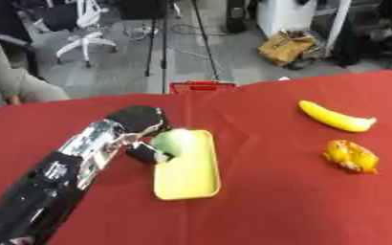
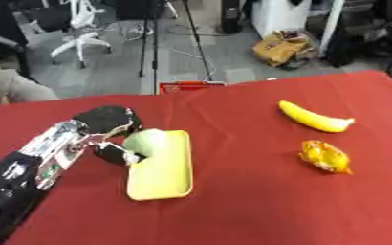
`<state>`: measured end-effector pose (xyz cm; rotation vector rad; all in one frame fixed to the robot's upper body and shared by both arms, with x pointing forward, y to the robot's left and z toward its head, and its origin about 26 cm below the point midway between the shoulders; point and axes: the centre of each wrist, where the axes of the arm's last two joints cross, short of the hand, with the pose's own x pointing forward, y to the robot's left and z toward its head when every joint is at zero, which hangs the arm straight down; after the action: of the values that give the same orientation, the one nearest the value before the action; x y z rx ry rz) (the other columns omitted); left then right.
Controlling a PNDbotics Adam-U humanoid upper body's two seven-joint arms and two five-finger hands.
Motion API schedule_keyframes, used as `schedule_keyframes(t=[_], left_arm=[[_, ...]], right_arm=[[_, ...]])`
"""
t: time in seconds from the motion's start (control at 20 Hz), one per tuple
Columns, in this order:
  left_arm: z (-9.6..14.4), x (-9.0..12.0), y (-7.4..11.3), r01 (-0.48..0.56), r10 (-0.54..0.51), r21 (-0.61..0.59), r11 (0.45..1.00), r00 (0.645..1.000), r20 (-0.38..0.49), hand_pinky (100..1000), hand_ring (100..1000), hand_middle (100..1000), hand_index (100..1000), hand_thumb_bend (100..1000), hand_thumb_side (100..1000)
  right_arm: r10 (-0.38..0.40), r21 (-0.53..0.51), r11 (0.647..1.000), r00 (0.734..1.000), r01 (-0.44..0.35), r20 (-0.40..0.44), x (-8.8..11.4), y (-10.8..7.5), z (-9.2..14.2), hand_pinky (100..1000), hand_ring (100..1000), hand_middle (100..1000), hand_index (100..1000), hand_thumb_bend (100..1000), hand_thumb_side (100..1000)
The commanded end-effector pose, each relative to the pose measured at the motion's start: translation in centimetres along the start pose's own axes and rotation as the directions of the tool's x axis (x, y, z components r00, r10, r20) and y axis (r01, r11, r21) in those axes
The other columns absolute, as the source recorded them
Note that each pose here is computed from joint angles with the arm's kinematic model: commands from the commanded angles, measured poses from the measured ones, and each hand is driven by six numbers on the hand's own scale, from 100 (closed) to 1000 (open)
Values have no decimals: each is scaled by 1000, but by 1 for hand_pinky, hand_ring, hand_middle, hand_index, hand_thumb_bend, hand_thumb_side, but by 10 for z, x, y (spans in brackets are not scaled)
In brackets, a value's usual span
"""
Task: Pick up objects on the table and place them in the box.
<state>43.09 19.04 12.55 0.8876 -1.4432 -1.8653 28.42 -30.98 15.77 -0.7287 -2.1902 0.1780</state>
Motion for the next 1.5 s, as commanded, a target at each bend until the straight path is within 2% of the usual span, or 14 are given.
schedule_keyframes(t=[0.05, 0.25, 0.4, 0.6, 0.65, 0.7, 0.8, 0.9, 1.05, 1.1, 1.15, 1.3, 1.45, 1.5], left_arm=[[-2, 1, 7, 30, -30, 30, 999, 999, 12, 695, 549, 444, 537, 475, 438], [-5, 7, 5, 36, -37, 65, 997, 999, 16, 692, 547, 445, 538, 476, 450], [-8, 12, 1, 51, -53, 70, 996, 998, 20, 701, 561, 482, 578, 530, 473], [-11, 14, -6, 83, -83, 19, 996, 996, 35, 800, 709, 694, 742, 993, 657], [-11, 14, -7, 93, -93, 10, 996, 995, 37, 807, 719, 706, 750, 1000, 671], [-11, 14, -6, 101, -101, 14, 995, 994, 34, 893, 823, 808, 828, 1000, 818], [-11, 13, -6, 110, -110, 34, 993, 994, 24, 911, 844, 828, 842, 1000, 854], [-9, 10, -3, 103, -104, 88, 991, 995, 11, 969, 905, 891, 883, 1000, 1000], [0, 5, 7, 71, -69, 229, 971, 997, -17, 966, 906, 895, 885, 1000, 1000], [6, 1, 16, 36, -24, 327, 944, 999, -40, 906, 879, 884, 874, 1000, 1000], [15, -2, 25, -3, 31, 428, 904, 998, -58, 906, 879, 884, 874, 1000, 1000], [46, -12, 52, -105, 230, 696, 710, 969, -89, 785, 830, 865, 849, 1000, 1000], [74, -16, 67, -275, 471, 860, 429, 881, 46, 749, 818, 862, 847, 982, 1000], [83, -19, 68, -326, 534, 887, 327, 838, 111, 716, 807, 858, 844, 915, 1000]], right_arm=[[1, 0, 1000, 1000, -1, 23, 4, -3, -5, 628, 672, 781, 857, 100, 670], [1, 1, 1000, 1000, -1, 24, 4, -3, -5, 628, 672, 781, 857, 100, 670], [0, 1, 1000, 1000, 0, 23, 4, -3, -5, 628, 672, 781, 857, 100, 670], [0, 1, 1000, 1000, 0, 23, 4, -3, -5, 629, 672, 781, 857, 100, 671], [0, 1, 1000, 1000, 0, 24, 4, -3, -5, 629, 672, 781, 857, 100, 671], [0, 1, 1000, 1000, 0, 23, 4, -3, -5, 629, 672, 781, 857, 100, 672], [-1, 1, 1000, 1000, 1, 22, 4, -3, -4, 629, 671, 781, 857, 100, 672], [0, -1, 1000, 1000, 0, 21, 4, -3, -4, 629, 671, 781, 857, 100, 673], [2, -2, 1000, 1000, -1, 20, 3, -3, -4, 629, 671, 781, 857, 100, 673], [3, -4, 1000, 1000, -3, 18, 3, -3, -4, 629, 671, 781, 858, 100, 673], [4, -5, 1000, 1000, -4, 17, 3, -4, -4, 629, 671, 781, 858, 100, 673], [8, -8, 1000, 1000, -8, 15, 3, -4, -4, 629, 671, 781, 858, 100, 673], [9, -10, 1000, 1000, -9, 14, 2, -5, -4, 629, 671, 781, 858, 100, 673], [10, -11, 1000, 1000, -10, 13, 2, -5, -4, 629, 671, 781, 858, 100, 673]])
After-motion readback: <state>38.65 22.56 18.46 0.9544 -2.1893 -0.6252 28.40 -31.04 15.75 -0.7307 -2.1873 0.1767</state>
